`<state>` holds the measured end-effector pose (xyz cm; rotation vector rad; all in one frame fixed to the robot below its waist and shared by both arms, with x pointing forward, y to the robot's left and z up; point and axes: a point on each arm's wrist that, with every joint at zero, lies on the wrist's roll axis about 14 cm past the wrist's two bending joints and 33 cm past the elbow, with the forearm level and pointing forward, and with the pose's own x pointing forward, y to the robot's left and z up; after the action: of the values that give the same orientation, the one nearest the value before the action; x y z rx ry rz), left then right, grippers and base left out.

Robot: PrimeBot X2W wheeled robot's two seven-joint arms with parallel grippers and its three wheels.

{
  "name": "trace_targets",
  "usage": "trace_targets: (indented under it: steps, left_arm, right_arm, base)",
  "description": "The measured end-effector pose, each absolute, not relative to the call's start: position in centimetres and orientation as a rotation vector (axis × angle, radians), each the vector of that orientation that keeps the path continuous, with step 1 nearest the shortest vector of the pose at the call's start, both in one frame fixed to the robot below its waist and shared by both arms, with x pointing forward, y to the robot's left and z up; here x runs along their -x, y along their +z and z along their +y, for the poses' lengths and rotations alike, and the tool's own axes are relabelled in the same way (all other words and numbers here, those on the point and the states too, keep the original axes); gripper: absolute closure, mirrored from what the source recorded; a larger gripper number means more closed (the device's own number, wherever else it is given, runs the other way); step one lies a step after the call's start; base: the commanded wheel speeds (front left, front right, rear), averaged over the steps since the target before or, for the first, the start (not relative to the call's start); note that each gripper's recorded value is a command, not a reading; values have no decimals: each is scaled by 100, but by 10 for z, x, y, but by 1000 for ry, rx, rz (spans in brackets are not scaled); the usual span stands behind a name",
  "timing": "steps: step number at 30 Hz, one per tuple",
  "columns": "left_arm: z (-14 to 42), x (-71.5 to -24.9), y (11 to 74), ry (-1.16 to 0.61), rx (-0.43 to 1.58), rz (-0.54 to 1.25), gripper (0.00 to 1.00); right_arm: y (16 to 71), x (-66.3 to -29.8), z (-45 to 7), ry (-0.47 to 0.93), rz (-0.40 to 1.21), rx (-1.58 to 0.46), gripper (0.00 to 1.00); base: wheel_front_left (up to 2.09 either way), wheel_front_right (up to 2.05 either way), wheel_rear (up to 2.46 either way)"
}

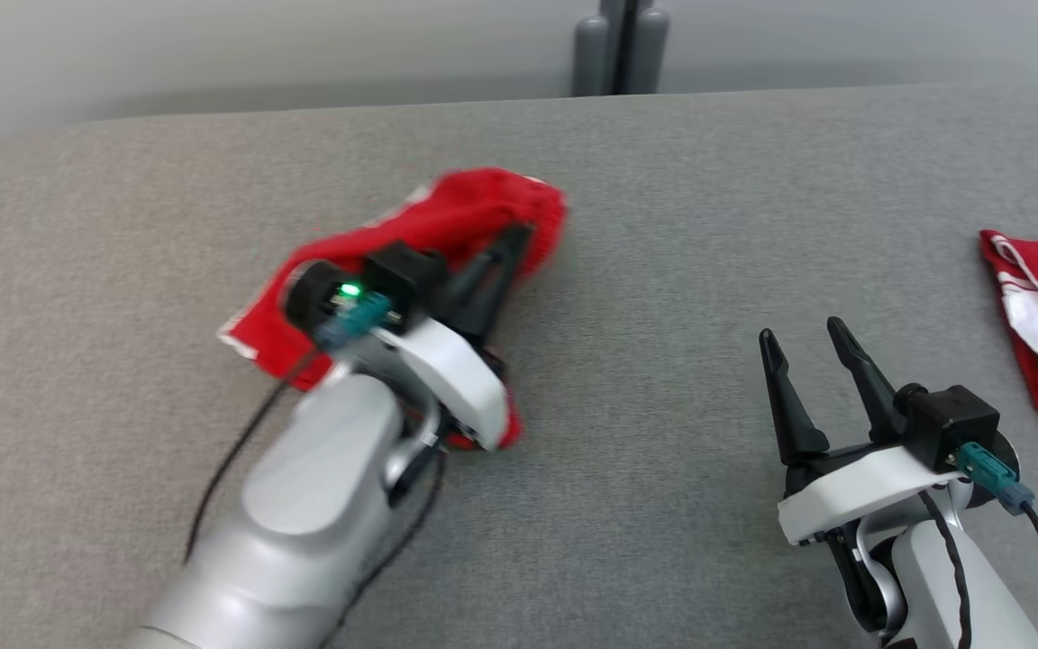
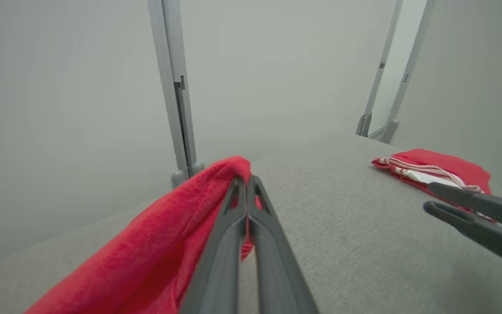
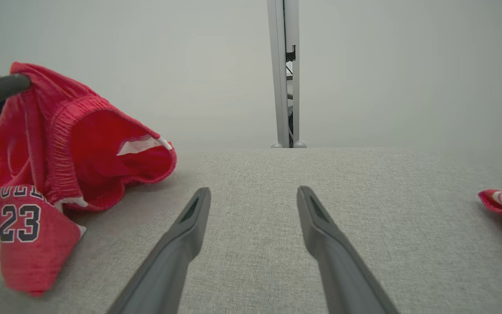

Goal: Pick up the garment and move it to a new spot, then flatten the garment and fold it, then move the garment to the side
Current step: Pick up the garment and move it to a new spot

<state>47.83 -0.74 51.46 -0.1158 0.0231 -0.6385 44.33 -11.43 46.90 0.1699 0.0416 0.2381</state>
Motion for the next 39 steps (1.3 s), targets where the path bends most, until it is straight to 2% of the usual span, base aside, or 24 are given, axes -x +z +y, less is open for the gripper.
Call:
trace_targets:
  steps: [6,7,8,9,15,21,30,39]
  left_arm:
    - [-66,-445,517,-801,162,30,100]
    - [-71,-441,513,-810,160,43,72]
    - [-74,-438,510,-813,168,55,19]
    - [-75,-437,507,-810,170,65,0]
    - [-50,-440,484,-675,188,125,0]
    - [20,-441,465,-435,172,140,0]
    - [115,-403,448,-150,165,147,0]
    - [167,-356,449,7,118,110,0]
  right_arm:
    - [469,-437,-132,192,43,-171,0]
    - [469,-436,-134,186,44,-171,0]
    - [468,-435,-137,178,45,-171,0]
    - [468,-435,-140,170,44,-170,0]
    - [472,-432,-146,151,34,-170,0]
    - [478,-427,-146,150,20,-173,0]
    - [480,-406,-137,173,26,-174,0]
    - [478,-384,-128,201,35,-166,0]
  base:
    - [0,0,0]
    - [0,0,0]
    - [0,0,0]
    - [0,0,0]
    - [0,0,0]
    - [0,0,0]
    - [0,0,0]
    - [0,0,0]
